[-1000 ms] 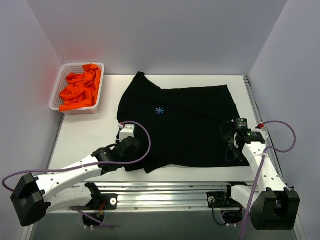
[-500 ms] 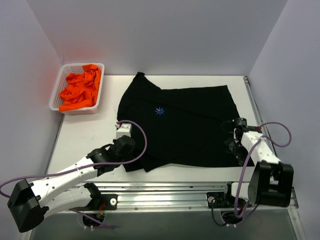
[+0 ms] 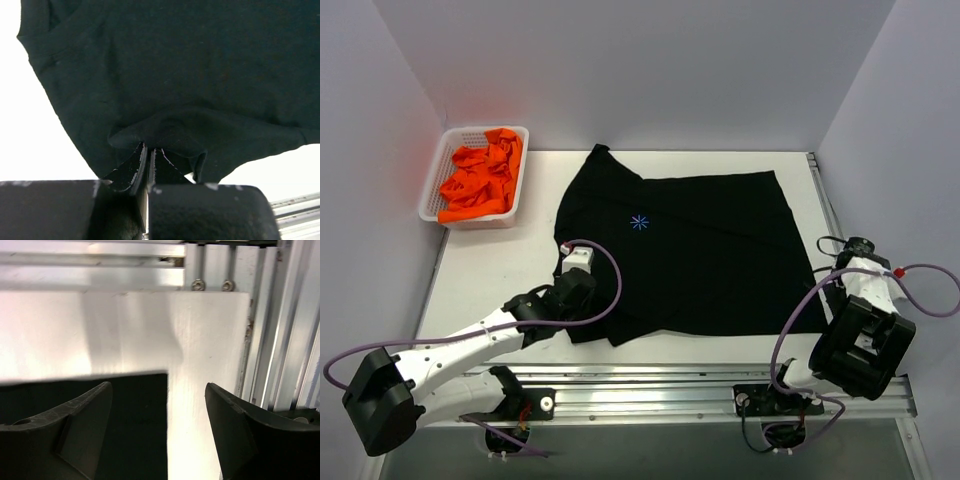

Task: Fold and stack the t-shirts
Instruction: Fold the tshirt

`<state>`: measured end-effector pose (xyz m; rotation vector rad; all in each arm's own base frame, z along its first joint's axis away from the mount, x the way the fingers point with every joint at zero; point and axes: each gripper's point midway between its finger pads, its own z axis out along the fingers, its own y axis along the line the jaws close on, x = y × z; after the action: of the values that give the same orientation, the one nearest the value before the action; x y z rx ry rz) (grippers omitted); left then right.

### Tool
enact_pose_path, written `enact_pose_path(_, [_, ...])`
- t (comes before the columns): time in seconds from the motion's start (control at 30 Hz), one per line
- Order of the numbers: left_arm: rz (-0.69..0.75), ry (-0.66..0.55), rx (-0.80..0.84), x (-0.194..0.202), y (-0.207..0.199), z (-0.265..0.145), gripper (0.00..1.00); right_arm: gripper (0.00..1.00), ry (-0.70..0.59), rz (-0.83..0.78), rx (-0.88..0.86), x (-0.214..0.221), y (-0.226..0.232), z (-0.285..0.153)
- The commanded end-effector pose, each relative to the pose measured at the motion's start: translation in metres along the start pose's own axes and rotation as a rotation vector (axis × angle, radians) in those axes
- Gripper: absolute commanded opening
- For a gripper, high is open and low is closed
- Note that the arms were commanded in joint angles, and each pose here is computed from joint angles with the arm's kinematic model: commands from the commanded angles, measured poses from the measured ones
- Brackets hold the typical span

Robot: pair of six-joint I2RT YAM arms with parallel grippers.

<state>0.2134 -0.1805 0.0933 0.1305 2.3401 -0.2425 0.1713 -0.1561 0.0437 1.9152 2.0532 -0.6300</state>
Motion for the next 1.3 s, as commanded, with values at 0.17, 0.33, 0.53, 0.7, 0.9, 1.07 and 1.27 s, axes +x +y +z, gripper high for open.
enact_pose_path(0.17, [0.01,-0.009,0.116,-0.01,-0.03,0.008,0.02,0.69,0.098,0.012,0.09,0.023,-0.029,0.029])
enact_pose_path(0.33, [0.009,-0.017,0.101,-0.013,-0.027,0.007,0.02,0.68,0.121,-0.008,0.037,0.035,-0.022,0.03])
enact_pose_path(0.53, [0.007,-0.019,0.09,-0.012,-0.025,0.008,0.02,0.68,0.124,-0.028,0.01,0.036,-0.016,0.031])
enact_pose_path(0.7, [0.01,-0.031,0.086,-0.015,-0.025,0.008,0.02,0.67,0.109,-0.029,-0.045,0.033,-0.003,0.024])
enact_pose_path(0.9, [0.012,-0.035,0.084,-0.015,-0.026,0.01,0.02,0.67,-0.022,-0.029,-0.142,0.021,0.02,-0.016])
enact_pose_path(1.07, [0.021,-0.039,0.079,-0.015,-0.027,0.01,0.02,0.67,-0.069,-0.035,-0.157,0.017,0.027,-0.033])
enact_pose_path(1.27, [0.027,-0.039,0.074,-0.014,-0.028,0.01,0.02,0.67,-0.051,-0.05,-0.112,0.025,0.017,-0.024])
